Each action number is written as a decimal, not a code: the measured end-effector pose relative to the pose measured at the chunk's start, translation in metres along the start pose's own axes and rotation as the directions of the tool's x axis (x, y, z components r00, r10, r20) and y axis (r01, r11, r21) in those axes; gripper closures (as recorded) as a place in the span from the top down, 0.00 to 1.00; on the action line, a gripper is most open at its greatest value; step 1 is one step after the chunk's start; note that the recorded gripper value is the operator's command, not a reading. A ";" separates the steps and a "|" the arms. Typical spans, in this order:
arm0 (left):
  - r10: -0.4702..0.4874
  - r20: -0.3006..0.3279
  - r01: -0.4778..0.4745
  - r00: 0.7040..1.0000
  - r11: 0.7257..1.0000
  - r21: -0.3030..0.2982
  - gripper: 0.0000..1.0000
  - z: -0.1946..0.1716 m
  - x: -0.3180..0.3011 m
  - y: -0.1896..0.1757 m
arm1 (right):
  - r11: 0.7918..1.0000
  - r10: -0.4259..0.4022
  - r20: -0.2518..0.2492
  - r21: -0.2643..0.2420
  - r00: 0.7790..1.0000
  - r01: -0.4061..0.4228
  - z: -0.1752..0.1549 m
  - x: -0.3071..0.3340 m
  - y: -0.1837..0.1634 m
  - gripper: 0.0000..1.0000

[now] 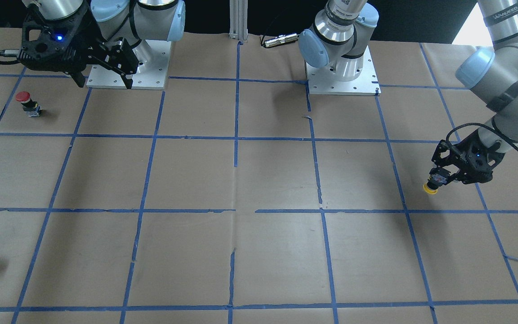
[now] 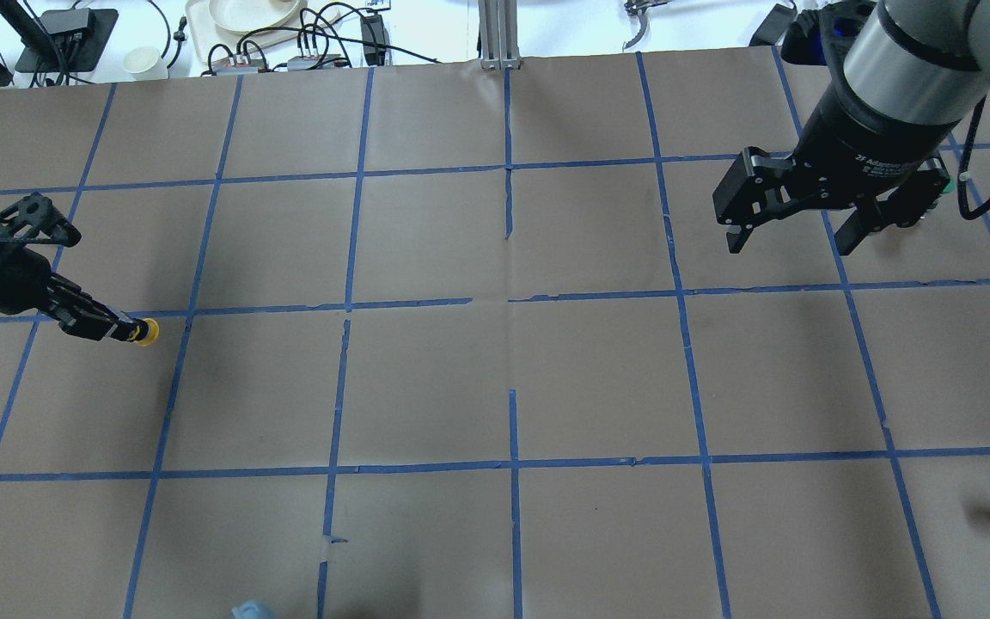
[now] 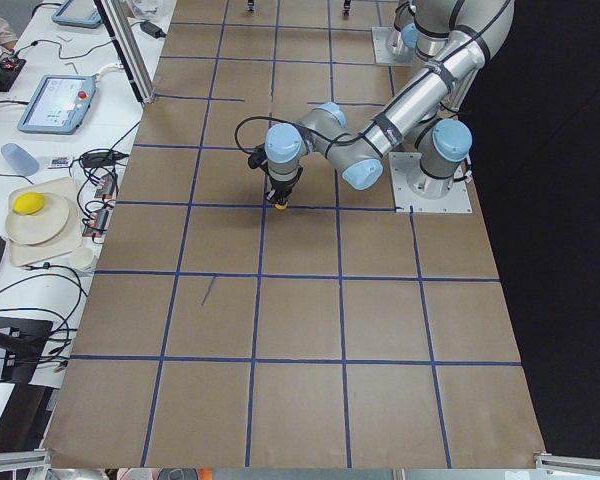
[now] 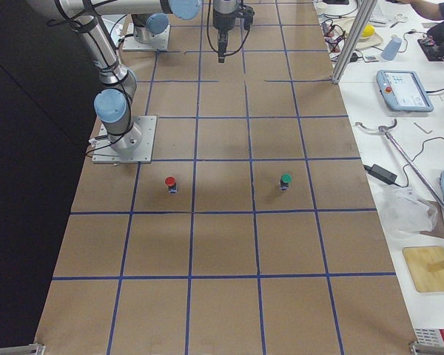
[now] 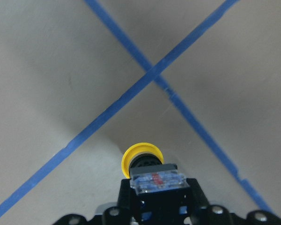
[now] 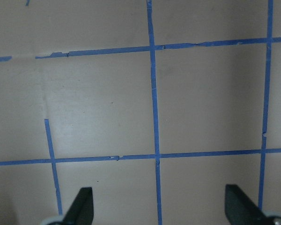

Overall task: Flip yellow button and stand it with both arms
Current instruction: 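Raise the button toward the center with the left gripper while the right gripper approaches, then bring the open right gripper to the yellow cap held by the left gripper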

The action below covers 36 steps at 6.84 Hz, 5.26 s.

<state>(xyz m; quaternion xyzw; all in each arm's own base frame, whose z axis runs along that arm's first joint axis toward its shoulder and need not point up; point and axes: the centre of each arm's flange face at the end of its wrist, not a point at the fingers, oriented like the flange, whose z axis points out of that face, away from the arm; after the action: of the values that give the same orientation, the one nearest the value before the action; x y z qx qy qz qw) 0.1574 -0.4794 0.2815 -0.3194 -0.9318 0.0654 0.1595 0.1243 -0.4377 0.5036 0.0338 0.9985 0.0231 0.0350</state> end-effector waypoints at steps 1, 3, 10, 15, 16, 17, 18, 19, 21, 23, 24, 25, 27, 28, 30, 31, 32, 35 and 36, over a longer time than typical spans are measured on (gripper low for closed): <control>-0.074 -0.152 0.092 0.986 0.989 0.112 0.02 -0.005 0.030 -0.011 | 0.997 0.080 0.082 -0.015 0.993 -0.079 0.003 -0.005 -0.007 1.00; -0.189 -0.490 0.347 0.851 0.902 0.256 0.02 -0.007 0.089 -0.037 | 0.952 0.307 0.300 -0.114 0.903 -0.285 0.004 -0.018 -0.031 1.00; -0.255 -0.930 0.753 0.264 0.657 0.034 0.02 -0.002 0.280 -0.139 | 0.780 0.626 0.627 -0.489 0.464 -0.390 -0.005 -0.027 -0.055 1.00; -0.222 -0.949 0.785 0.222 0.618 0.040 0.02 -0.001 0.298 -0.154 | 0.691 0.721 0.577 -0.636 0.383 -0.343 0.025 -0.056 -0.045 1.00; -0.220 -0.950 0.786 0.222 0.617 0.040 0.02 -0.002 0.298 -0.155 | 0.690 0.721 0.575 -0.642 0.387 -0.332 0.028 -0.063 -0.044 1.00; -0.220 -0.950 0.786 0.222 0.617 0.040 0.02 -0.002 0.298 -0.155 | 0.696 0.713 0.574 -0.645 0.403 -0.316 0.035 -0.076 -0.046 1.00; -0.221 -0.950 0.786 0.221 0.617 0.039 0.02 -0.002 0.299 -0.155 | 0.694 0.715 0.567 -0.649 0.409 -0.313 0.042 -0.088 -0.052 1.00; -0.222 -0.950 0.786 0.220 0.618 0.038 0.02 -0.002 0.299 -0.155 | 0.677 0.733 0.555 -0.656 0.394 -0.334 0.042 -0.093 -0.059 1.00; -0.222 -0.950 0.786 0.220 0.617 0.037 0.02 -0.001 0.299 -0.154 | 0.654 0.755 0.543 -0.663 0.368 -0.363 0.041 -0.096 -0.065 0.95; -0.220 -0.950 0.785 0.223 0.619 0.041 0.02 -0.003 0.299 -0.155 | 0.639 0.768 0.527 -0.675 0.365 -0.369 0.044 -0.098 -0.062 0.94; -0.219 -0.950 0.783 0.225 0.620 0.043 0.02 -0.004 0.300 -0.155 | 0.622 0.781 0.510 -0.687 0.359 -0.376 0.046 -0.098 -0.060 0.92; -0.218 -0.949 0.783 0.226 0.621 0.044 0.02 -0.005 0.300 -0.155 | 0.603 0.796 0.493 -0.699 0.351 -0.384 0.047 -0.098 -0.058 0.91; -0.218 -0.949 0.782 0.227 0.621 0.044 0.02 -0.005 0.300 -0.155 | 0.575 0.817 0.471 -0.716 0.334 -0.396 0.042 -0.098 -0.054 0.90; -0.219 -0.949 0.782 0.226 0.621 0.043 0.02 -0.005 0.300 -0.155 | 0.567 0.822 0.463 -0.721 0.331 -0.399 0.038 -0.098 -0.050 0.89; -0.219 -0.949 0.783 0.225 0.621 0.042 0.02 -0.004 0.300 -0.155 | 0.552 0.831 0.444 -0.733 0.335 -0.398 0.037 -0.102 -0.043 0.87; -0.220 -0.949 0.783 0.224 0.621 0.041 0.02 -0.004 0.300 -0.154 | 0.549 0.832 0.435 -0.738 0.345 -0.392 0.041 -0.108 -0.038 0.87; -0.221 -0.949 0.783 0.223 0.620 0.039 0.02 -0.003 0.301 -0.154 | 0.546 0.832 0.427 -0.742 0.353 -0.389 0.044 -0.112 -0.035 0.87; -0.223 -0.949 0.784 0.221 0.620 0.037 0.02 -0.002 0.301 -0.153 | 0.533 0.840 0.413 -0.750 0.352 -0.392 0.045 -0.112 -0.035 0.50; -0.223 -0.949 0.783 0.221 0.620 0.037 0.02 -0.002 0.301 -0.153 | 0.532 0.841 0.412 -0.750 0.351 -0.393 0.045 -0.111 -0.035 0.37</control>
<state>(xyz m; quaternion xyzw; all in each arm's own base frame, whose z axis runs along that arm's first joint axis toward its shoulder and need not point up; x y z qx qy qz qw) -0.1545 -0.4144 0.3948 0.0940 -0.6925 0.0771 0.7111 0.2362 -0.4784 0.4644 0.4233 0.7395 0.2926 0.4340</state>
